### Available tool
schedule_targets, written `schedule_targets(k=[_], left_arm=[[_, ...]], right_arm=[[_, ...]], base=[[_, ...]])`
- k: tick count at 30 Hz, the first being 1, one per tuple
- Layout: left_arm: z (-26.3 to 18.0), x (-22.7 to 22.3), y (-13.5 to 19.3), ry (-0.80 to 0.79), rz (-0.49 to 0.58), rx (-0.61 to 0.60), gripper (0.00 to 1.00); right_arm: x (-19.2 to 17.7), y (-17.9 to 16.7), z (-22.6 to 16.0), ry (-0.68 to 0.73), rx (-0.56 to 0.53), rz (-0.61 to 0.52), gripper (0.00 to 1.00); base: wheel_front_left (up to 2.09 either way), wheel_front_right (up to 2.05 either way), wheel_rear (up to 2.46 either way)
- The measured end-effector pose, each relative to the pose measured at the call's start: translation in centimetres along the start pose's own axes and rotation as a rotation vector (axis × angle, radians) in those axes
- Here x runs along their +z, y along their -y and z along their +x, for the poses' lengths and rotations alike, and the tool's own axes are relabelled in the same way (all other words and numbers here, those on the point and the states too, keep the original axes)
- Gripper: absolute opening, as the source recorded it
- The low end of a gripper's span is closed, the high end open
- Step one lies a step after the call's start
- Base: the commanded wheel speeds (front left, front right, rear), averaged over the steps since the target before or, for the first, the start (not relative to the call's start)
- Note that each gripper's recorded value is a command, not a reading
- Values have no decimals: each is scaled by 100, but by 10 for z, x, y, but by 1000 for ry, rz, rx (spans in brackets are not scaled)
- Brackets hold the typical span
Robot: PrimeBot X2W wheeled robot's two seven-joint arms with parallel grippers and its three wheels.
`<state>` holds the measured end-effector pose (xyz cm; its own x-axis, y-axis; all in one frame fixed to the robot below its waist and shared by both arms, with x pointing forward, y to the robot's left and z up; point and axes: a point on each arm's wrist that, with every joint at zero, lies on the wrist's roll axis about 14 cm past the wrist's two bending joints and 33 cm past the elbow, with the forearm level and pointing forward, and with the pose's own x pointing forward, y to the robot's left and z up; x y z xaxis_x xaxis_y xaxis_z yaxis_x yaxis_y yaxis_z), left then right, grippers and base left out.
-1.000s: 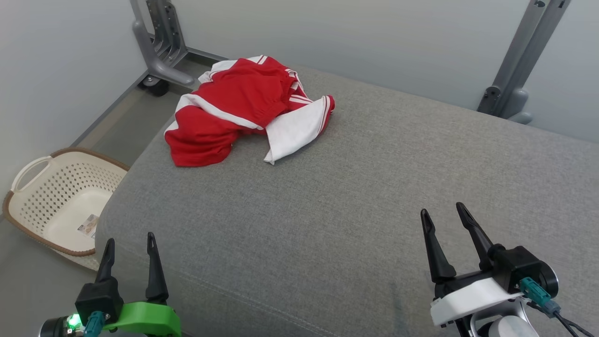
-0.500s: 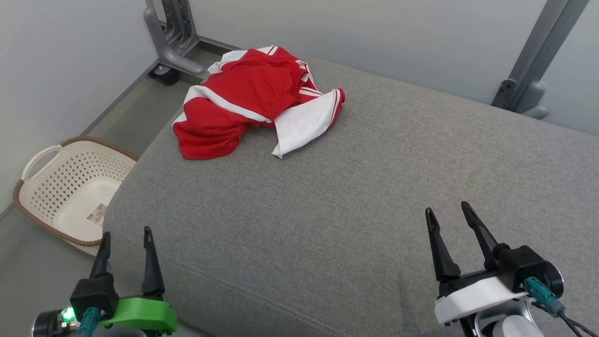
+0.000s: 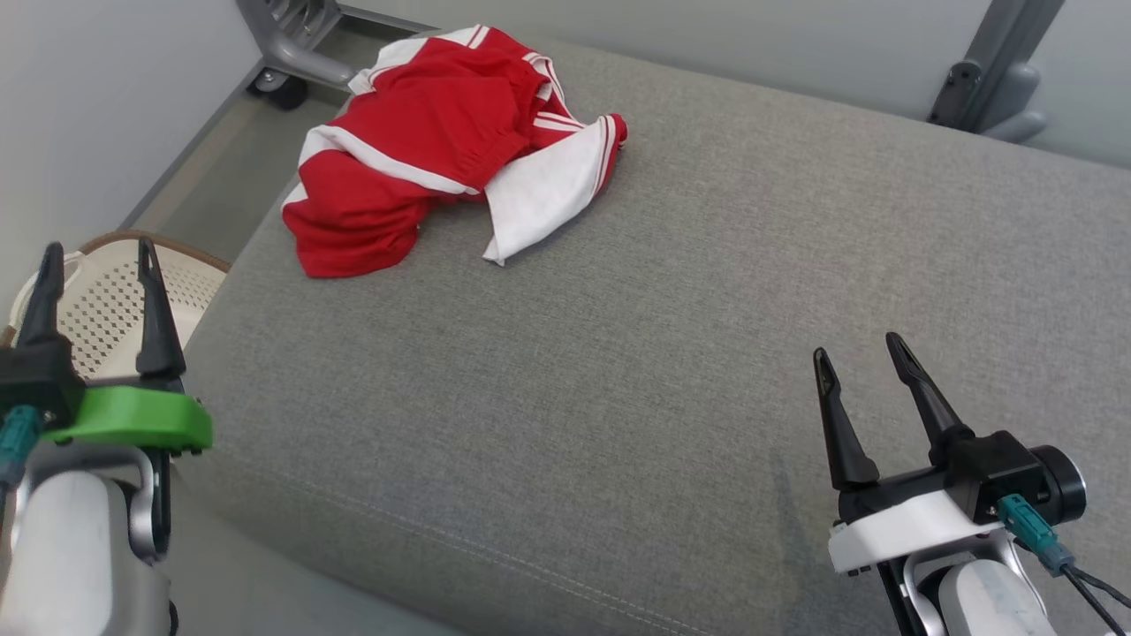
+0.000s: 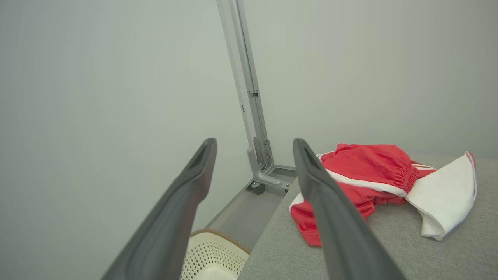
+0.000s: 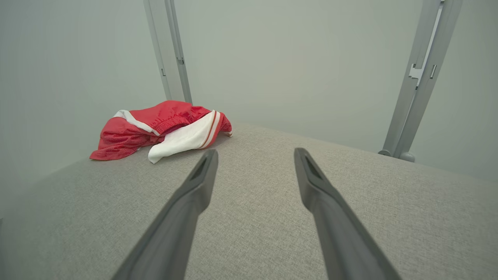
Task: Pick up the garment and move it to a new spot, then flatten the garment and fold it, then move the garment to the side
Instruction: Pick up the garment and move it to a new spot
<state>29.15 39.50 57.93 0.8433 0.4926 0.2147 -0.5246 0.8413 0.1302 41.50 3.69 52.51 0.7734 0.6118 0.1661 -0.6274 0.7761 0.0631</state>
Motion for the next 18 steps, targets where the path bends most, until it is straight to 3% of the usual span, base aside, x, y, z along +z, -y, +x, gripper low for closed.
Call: schedule_targets(k=[9,18], left_arm=[[83,-8,51,-48,131,-191,100],[129,-70,115,-227,208,-358,100]], right_arm=[[-25,40,-5,-47,-92,-32,100],[-45,84,-10,-75,-190,-60,100]], base=[[0,0,0],[0,0,0]])
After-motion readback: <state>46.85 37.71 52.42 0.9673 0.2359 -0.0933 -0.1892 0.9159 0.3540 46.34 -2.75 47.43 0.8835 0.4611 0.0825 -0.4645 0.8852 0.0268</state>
